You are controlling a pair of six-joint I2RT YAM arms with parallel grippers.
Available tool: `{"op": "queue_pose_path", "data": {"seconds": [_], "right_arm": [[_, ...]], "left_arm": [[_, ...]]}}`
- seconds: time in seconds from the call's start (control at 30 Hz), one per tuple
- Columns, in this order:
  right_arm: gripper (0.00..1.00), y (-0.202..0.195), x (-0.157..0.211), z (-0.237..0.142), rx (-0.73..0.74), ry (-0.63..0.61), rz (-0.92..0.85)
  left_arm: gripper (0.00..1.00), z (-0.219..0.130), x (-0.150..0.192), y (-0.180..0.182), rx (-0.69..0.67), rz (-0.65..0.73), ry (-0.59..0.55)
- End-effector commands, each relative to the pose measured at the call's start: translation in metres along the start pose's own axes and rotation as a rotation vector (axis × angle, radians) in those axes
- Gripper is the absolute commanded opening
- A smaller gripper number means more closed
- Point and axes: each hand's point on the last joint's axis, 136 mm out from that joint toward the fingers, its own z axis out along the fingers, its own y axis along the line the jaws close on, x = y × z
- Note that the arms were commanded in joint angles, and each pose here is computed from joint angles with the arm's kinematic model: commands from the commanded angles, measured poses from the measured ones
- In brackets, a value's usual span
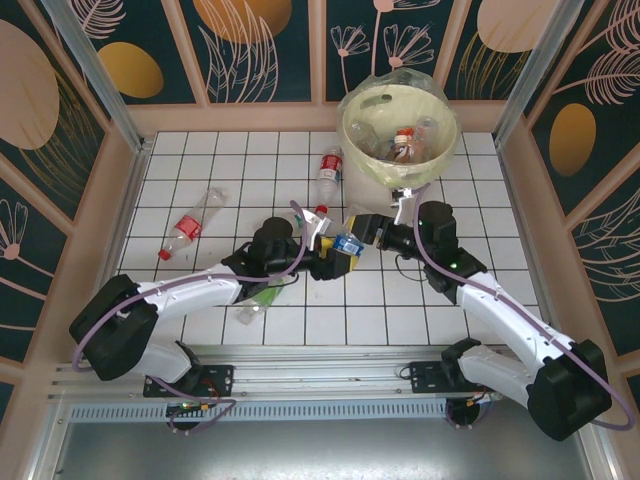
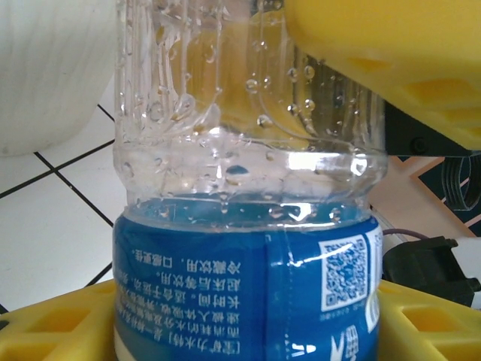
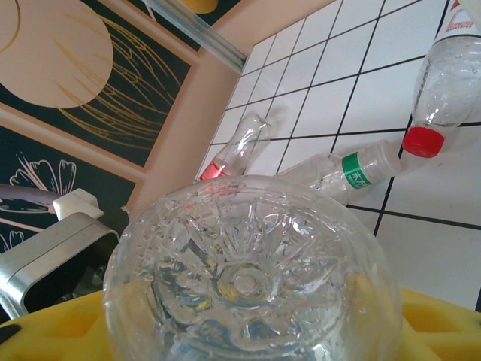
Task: Put the plastic bottles in the bin
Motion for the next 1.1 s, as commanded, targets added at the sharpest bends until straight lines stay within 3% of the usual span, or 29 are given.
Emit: {"op": "queue_pose_path", "data": {"seconds": [0.0, 0.17, 0.43, 0.73, 0.87, 1.07], "right_arm": [[0.6, 0.016, -0.016, -0.004, -0.033, -0.054, -0.049], [0.59, 0.021, -0.023, -0.013, -0.008, -0.077, -0.085], [0.59, 0.051, -0.073, -0.047, 0.097, -0.197, -0.278], [0.58, 0.108, -0.171, -0.088, 0.21, -0.456, -0.542], [0.59, 0.106, -0.217, -0.094, 0.325, -0.551, -0.604], [0.59, 0.072, -0.276, -0.082, 0.45, -0.587, -0.622]], "left_arm": [[0.72, 0.004, -0.009, -0.01, 0.033, 0.022, -0.022], [0.98, -0.004, -0.017, -0.006, -0.03, 0.04, -0.044], [0.99, -0.042, -0.04, -0.003, -0.217, 0.155, -0.094], [0.99, -0.083, -0.028, 0.018, -0.434, 0.197, -0.024], [0.99, -0.097, -0.016, 0.027, -0.499, 0.165, 0.003], [0.99, -0.13, 0.008, 0.064, -0.745, 0.061, 0.064]]}}
